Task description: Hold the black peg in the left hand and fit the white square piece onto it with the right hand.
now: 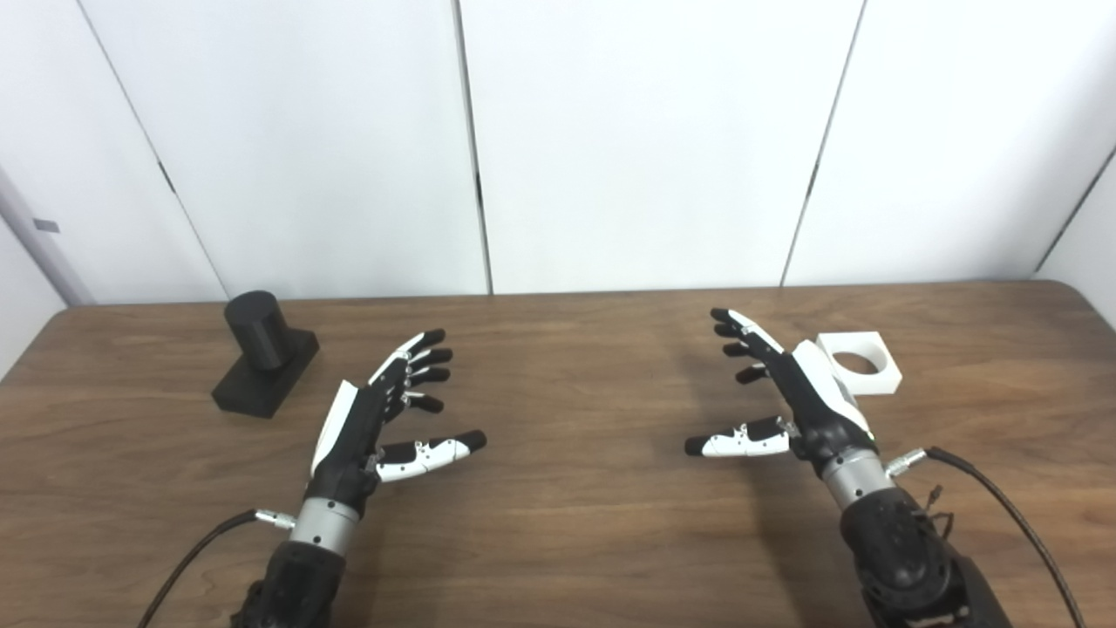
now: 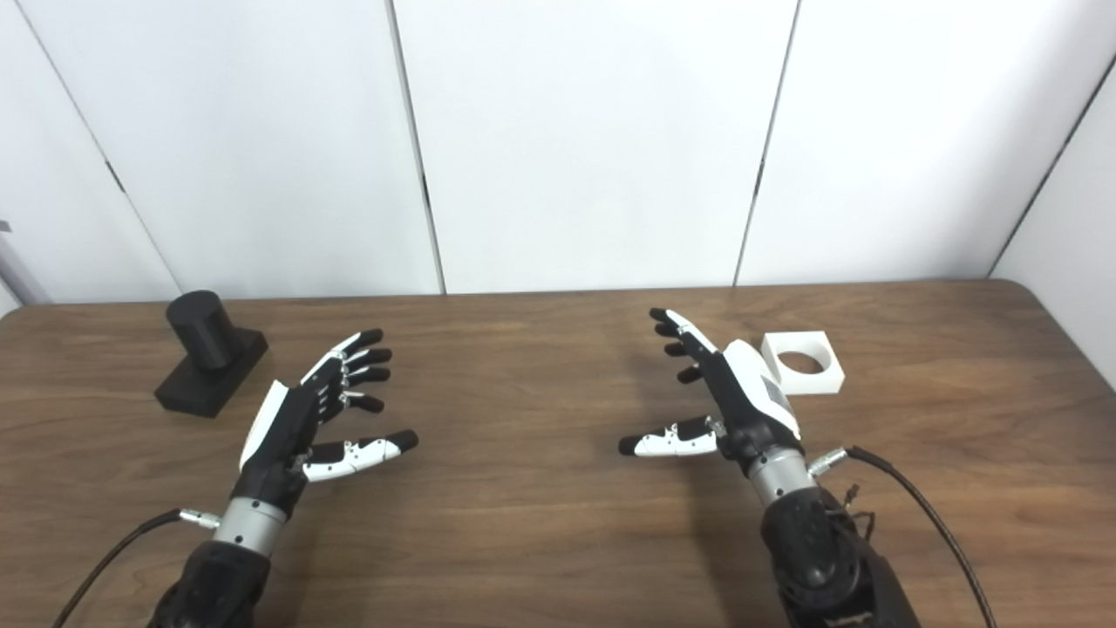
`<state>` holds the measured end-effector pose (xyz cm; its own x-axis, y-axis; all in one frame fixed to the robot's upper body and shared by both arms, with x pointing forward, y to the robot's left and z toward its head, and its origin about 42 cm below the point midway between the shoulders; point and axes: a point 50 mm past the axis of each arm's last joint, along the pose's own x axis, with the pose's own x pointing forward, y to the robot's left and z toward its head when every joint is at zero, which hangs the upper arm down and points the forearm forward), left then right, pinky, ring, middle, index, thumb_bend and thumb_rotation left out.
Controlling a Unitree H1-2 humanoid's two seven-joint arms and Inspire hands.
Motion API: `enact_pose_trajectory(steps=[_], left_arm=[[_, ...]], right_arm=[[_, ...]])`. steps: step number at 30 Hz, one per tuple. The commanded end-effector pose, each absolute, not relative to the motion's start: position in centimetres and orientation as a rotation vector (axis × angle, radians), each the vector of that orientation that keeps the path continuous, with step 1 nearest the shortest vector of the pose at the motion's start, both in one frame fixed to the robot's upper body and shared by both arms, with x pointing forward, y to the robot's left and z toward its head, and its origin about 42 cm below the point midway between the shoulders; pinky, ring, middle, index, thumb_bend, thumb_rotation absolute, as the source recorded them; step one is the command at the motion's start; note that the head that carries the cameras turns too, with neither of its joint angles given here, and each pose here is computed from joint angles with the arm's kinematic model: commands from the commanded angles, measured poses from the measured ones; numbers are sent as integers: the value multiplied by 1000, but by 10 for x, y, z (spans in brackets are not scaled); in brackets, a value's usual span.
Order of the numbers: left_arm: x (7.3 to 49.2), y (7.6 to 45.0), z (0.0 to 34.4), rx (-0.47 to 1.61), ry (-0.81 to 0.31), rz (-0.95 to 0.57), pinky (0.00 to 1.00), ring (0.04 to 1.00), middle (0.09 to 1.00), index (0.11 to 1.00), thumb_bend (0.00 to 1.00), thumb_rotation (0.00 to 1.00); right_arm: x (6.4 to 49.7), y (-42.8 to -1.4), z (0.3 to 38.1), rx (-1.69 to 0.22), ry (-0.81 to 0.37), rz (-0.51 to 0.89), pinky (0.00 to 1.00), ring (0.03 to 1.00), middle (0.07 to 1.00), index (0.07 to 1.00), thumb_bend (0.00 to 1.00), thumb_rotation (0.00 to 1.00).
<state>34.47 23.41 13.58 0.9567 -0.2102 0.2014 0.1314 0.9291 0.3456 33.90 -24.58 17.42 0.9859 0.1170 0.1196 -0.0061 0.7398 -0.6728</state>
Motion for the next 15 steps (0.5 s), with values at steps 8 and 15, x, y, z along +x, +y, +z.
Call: enact_pose_trajectory(steps=[8,15], left_arm=[[354,234,152,353,-326,-175,620,778,818,863,793,99],[353,231,150,356,-327,-180,627,775,811,856,792,94]], right_arm=[[344,-243,194,-737,-258,58,687,822,875,905,832,152],[343,-245,194,-742,-263,58,690,825,876,907,829,151]])
